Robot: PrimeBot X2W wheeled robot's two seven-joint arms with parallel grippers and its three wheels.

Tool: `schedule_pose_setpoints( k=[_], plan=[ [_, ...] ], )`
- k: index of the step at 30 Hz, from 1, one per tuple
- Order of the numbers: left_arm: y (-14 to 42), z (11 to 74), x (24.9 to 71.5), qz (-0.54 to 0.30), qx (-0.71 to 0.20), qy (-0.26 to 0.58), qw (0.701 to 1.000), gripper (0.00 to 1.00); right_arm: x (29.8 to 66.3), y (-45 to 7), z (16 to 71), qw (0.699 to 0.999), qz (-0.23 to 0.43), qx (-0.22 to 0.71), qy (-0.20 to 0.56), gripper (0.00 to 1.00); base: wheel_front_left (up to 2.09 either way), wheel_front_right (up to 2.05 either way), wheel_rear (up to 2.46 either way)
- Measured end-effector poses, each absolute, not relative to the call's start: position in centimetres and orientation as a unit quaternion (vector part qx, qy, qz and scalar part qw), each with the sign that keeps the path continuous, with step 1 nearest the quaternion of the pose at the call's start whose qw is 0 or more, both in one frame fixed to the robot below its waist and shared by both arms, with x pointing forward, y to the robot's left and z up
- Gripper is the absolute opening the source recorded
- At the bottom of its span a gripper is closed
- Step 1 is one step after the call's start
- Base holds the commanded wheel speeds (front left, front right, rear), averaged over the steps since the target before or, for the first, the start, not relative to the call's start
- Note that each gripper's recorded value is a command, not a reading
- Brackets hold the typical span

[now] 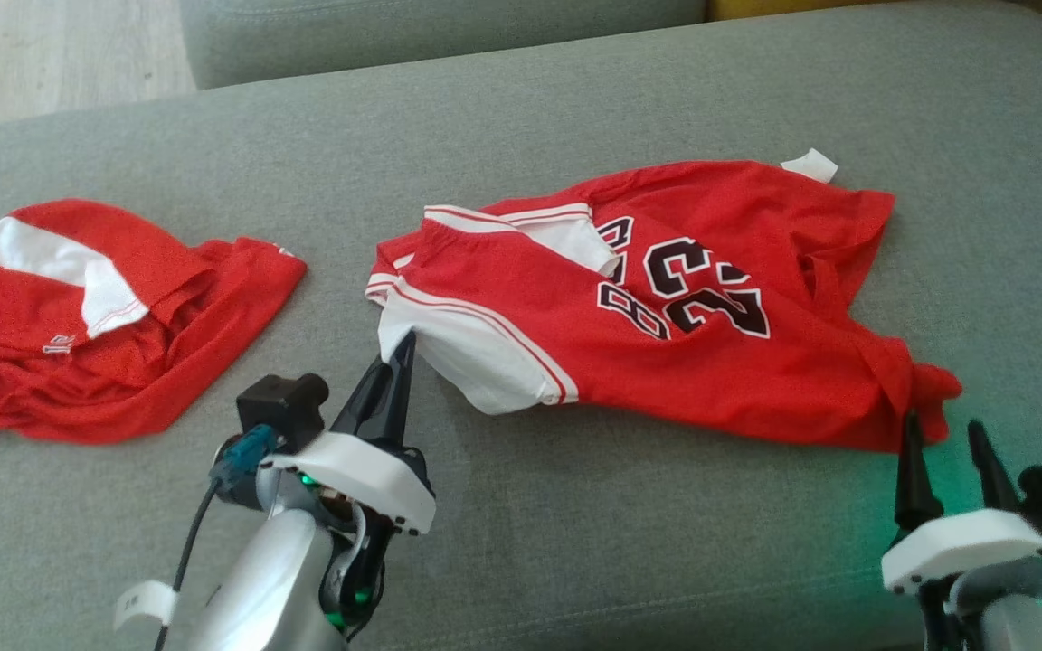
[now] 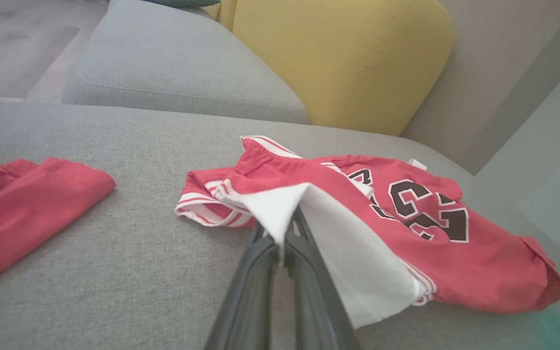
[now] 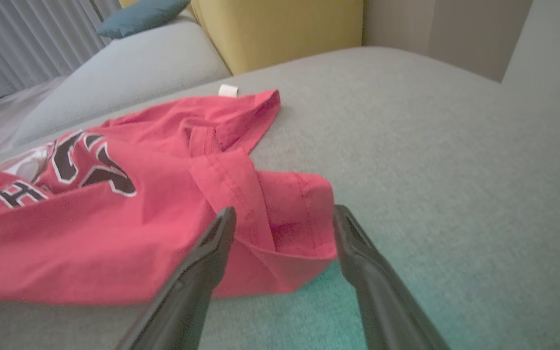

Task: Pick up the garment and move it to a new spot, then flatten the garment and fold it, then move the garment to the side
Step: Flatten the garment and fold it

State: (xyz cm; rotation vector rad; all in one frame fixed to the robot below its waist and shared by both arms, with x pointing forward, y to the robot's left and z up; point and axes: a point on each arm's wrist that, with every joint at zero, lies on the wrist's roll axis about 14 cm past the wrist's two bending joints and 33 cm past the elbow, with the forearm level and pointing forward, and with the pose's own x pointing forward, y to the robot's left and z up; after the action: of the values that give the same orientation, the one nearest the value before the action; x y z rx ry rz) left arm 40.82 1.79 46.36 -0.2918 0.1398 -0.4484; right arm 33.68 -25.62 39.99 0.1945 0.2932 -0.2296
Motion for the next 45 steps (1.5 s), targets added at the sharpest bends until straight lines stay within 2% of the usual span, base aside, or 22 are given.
schedule_pose_setpoints(
  k=[17, 23, 30, 45],
  plan=[
    [1.6, 46.2, 40.2, -0.229, -0.139, 0.067, 0.961, 0.0, 31.2, -25.8, 35.9, 0.961, -0.128, 0.097, 0.224, 1.0, 0.0, 0.0, 0.0],
    [1.6, 46.2, 40.1, -0.231, -0.14, 0.068, 0.961, 0.0, 31.9, -23.7, 35.8, 0.965, -0.092, 0.09, 0.227, 1.0, 0.0, 0.0, 0.0],
    [1.7, 46.0, 40.1, -0.23, -0.139, 0.07, 0.961, 0.0, 31.6, -24.8, 35.5, 0.963, -0.107, 0.084, 0.234, 1.0, 0.0, 0.0, 0.0],
    [2.1, 45.0, 40.2, -0.225, -0.137, 0.081, 0.961, 0.0, 34.2, -25.6, 35.5, 0.962, -0.119, 0.085, 0.232, 1.0, 0.0, 0.0, 0.0]
  ],
)
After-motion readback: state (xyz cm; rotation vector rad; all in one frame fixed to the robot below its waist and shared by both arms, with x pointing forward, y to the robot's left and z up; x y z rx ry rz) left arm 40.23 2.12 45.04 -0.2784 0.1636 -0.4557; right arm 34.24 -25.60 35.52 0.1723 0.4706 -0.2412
